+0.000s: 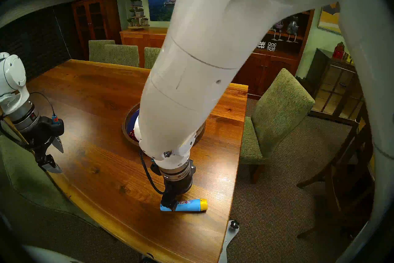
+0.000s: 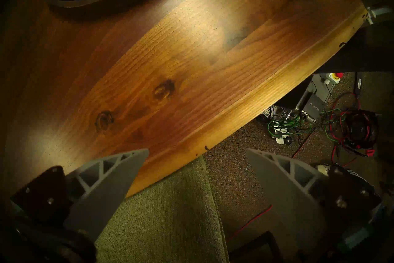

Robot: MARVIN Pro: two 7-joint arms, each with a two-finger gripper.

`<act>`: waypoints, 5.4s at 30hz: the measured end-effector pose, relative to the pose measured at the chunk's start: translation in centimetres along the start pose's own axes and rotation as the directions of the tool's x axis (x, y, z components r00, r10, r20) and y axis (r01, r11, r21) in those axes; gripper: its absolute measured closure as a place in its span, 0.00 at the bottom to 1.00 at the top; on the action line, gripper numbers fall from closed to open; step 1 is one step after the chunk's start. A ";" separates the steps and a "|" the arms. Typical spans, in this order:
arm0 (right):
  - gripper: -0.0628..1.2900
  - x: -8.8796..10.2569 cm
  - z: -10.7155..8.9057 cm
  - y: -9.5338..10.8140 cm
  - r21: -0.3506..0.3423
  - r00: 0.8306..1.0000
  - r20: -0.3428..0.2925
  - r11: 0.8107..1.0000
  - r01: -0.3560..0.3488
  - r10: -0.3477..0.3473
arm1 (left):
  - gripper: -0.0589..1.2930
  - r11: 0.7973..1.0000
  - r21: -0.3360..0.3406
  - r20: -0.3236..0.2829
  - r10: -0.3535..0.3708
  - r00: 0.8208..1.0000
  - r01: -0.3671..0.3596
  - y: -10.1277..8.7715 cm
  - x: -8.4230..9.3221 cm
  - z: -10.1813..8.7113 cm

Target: Put toys in center tray

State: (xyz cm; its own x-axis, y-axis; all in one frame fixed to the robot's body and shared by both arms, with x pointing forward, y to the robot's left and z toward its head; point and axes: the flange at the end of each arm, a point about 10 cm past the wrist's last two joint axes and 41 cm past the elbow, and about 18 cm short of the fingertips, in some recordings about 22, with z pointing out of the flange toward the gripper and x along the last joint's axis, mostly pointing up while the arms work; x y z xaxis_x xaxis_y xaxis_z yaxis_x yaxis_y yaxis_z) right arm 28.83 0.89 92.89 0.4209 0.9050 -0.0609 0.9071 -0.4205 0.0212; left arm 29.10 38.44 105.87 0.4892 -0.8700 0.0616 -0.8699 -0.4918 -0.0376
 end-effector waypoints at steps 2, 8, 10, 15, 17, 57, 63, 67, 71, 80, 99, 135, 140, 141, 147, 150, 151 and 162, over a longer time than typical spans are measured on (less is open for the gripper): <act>0.04 0.0 0.0 -0.1 0.004 1.000 0.002 1.000 0.011 -0.011 | 0.04 1.000 0.007 -0.006 0.004 1.000 -0.004 0.2 -0.1 0.0; 0.04 0.1 0.4 -0.5 0.013 0.999 -0.004 0.999 0.043 -0.043 | 0.04 0.999 0.032 -0.026 0.004 1.000 -0.003 0.3 -0.5 0.0; 0.04 0.2 0.8 -0.8 0.020 0.999 -0.012 0.998 0.053 -0.053 | 0.04 0.999 0.042 -0.033 0.002 0.999 0.000 0.2 -0.6 -0.1; 0.04 0.1 2.1 -1.2 0.025 0.997 -0.022 0.997 0.071 -0.071 | 0.04 0.997 0.071 -0.049 -0.001 0.999 0.005 -0.2 -0.7 -0.5; 0.04 0.0 2.6 -1.3 0.023 0.997 -0.024 0.997 0.077 -0.077 | 0.04 0.997 0.083 -0.056 -0.002 0.998 0.007 -0.4 -0.7 -0.7; 0.88 4.0 -4.9 8.0 -0.223 0.997 -0.053 0.973 -0.065 0.055 | 0.04 0.996 0.088 -0.099 -0.014 0.995 0.022 -0.9 -0.6 -1.5; 0.88 4.8 -6.4 10.4 -0.242 0.995 -0.071 0.966 -0.089 0.074 | 0.04 0.996 0.087 -0.101 -0.016 0.995 0.025 -1.0 -0.6 -1.5; 0.88 5.3 -6.6 11.8 -0.249 0.993 -0.087 0.964 -0.099 0.079 | 0.04 0.996 0.090 -0.104 -0.016 0.994 0.026 -1.0 -0.6 -1.4; 0.88 5.9 -6.4 13.0 -0.250 0.991 -0.103 0.963 -0.103 0.080 | 0.04 0.995 0.093 -0.107 -0.020 0.994 0.031 -1.1 -0.5 -1.2; 0.88 7.6 -5.7 15.3 -0.260 0.986 -0.155 0.960 -0.107 0.068 | 0.04 0.995 0.095 -0.120 -0.027 0.992 0.039 -1.1 -0.1 -0.9; 0.88 10.3 -4.7 19.3 -0.301 0.971 -0.237 0.946 -0.116 0.043 | 0.04 0.994 0.097 -0.130 -0.045 0.991 0.058 -1.3 0.1 -0.7; 0.06 13.1 -0.2 23.6 -0.324 0.968 -0.245 0.936 -0.137 0.057 | 0.04 0.992 0.093 -0.149 -0.066 0.987 0.080 -1.7 0.0 -0.9; 0.06 13.1 -1.4 24.2 -0.317 0.971 -0.227 0.937 -0.148 0.077 | 0.04 0.993 0.090 -0.155 -0.058 0.986 0.072 -1.6 0.2 -1.2; 0.06 13.0 -1.7 24.3 -0.314 0.972 -0.222 0.938 -0.151 0.082 | 0.04 0.993 0.090 -0.156 -0.055 0.986 0.070 -1.6 0.3 -1.2; 0.06 12.7 -3.1 24.7 -0.287 0.975 -0.190 0.944 -0.164 0.112 | 0.04 0.994 0.090 -0.162 -0.045 0.986 0.060 -1.6 0.5 -1.5; 0.06 12.6 -3.9 24.7 -0.268 0.977 -0.168 0.948 -0.170 0.128 | 0.04 0.994 0.090 -0.164 -0.040 0.986 0.055 -1.6 0.6 -1.6; 0.06 12.6 -4.2 24.6 -0.260 0.978 -0.160 0.950 -0.172 0.133 | 0.04 0.994 0.090 -0.165 -0.039 0.986 0.054 -1.6 0.7 -1.6; 0.06 13.4 -8.6 23.5 -0.213 0.975 -0.134 0.955 -0.206 0.180 | 0.04 0.995 0.091 -0.163 -0.024 0.986 0.040 -1.6 0.9 -1.5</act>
State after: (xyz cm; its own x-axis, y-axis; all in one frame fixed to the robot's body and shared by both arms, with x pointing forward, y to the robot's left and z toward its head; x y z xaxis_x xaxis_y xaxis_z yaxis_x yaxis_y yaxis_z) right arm 55.86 3.69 101.16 0.5743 0.8149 0.0781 0.7812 -0.5741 0.2453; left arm 30.83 38.45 107.46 0.4934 -0.8405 0.2238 -0.8405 -0.5270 -0.1260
